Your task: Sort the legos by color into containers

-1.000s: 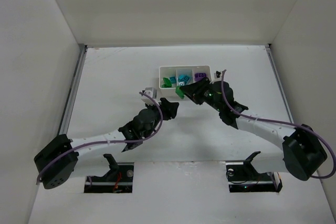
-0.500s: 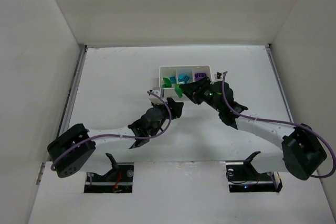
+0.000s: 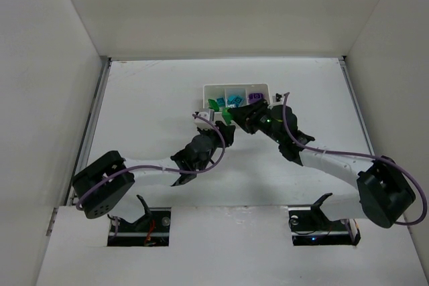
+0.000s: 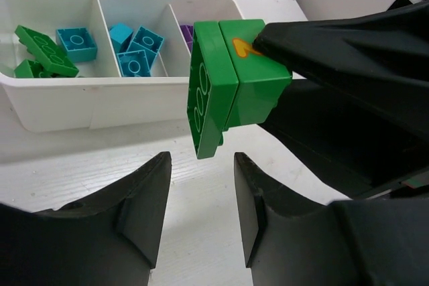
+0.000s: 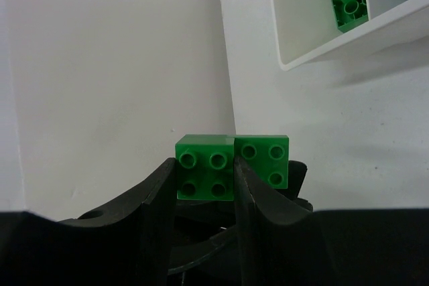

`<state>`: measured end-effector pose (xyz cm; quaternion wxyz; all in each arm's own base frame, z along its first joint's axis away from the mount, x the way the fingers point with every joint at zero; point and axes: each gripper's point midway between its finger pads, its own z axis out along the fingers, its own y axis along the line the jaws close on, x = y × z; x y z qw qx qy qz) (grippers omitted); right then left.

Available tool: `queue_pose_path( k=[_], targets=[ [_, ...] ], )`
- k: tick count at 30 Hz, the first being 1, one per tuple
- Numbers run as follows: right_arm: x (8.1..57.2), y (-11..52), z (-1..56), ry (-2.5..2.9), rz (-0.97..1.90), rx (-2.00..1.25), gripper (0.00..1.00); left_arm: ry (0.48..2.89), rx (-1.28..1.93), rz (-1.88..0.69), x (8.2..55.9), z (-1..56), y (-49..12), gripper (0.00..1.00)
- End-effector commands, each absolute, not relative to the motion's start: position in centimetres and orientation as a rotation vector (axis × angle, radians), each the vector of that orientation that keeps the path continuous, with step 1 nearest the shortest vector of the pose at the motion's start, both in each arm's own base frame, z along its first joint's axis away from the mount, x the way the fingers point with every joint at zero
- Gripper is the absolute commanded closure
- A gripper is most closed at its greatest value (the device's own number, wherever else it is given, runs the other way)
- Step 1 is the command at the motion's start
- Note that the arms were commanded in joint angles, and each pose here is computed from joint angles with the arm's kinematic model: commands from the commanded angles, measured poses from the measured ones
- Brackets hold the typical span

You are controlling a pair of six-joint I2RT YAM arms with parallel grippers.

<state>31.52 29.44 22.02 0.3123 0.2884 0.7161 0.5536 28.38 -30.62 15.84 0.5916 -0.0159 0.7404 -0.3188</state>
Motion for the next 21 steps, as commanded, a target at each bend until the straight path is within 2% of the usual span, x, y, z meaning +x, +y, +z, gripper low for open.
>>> queue_pose_path(
  k=[1, 7, 14, 21],
  targets=[
    [31.2, 30.2, 23.5, 1.844, 1.555, 0.739, 0.7, 1.602, -0.09, -0.764, 29.6, 19.9, -30.9, 0.62],
    [30.9, 30.3, 22.5, 1.87, 1.558, 0.747, 0.71, 1.564, -0.113, -0.736, 29.9, 20.7, -30.4, 0.64],
    [31.0, 30.6, 22.3, 1.868, 1.602, 0.759, 0.71, 1.579, -0.073, -0.724, 30.0, 20.1, -31.1, 0.81],
    [31.9, 29.5, 23.2, 1.83, 1.606, 0.749, 0.71, 1.6, -0.007, -0.685, 29.4, 19.6, -31.0, 0.86]
  ],
)
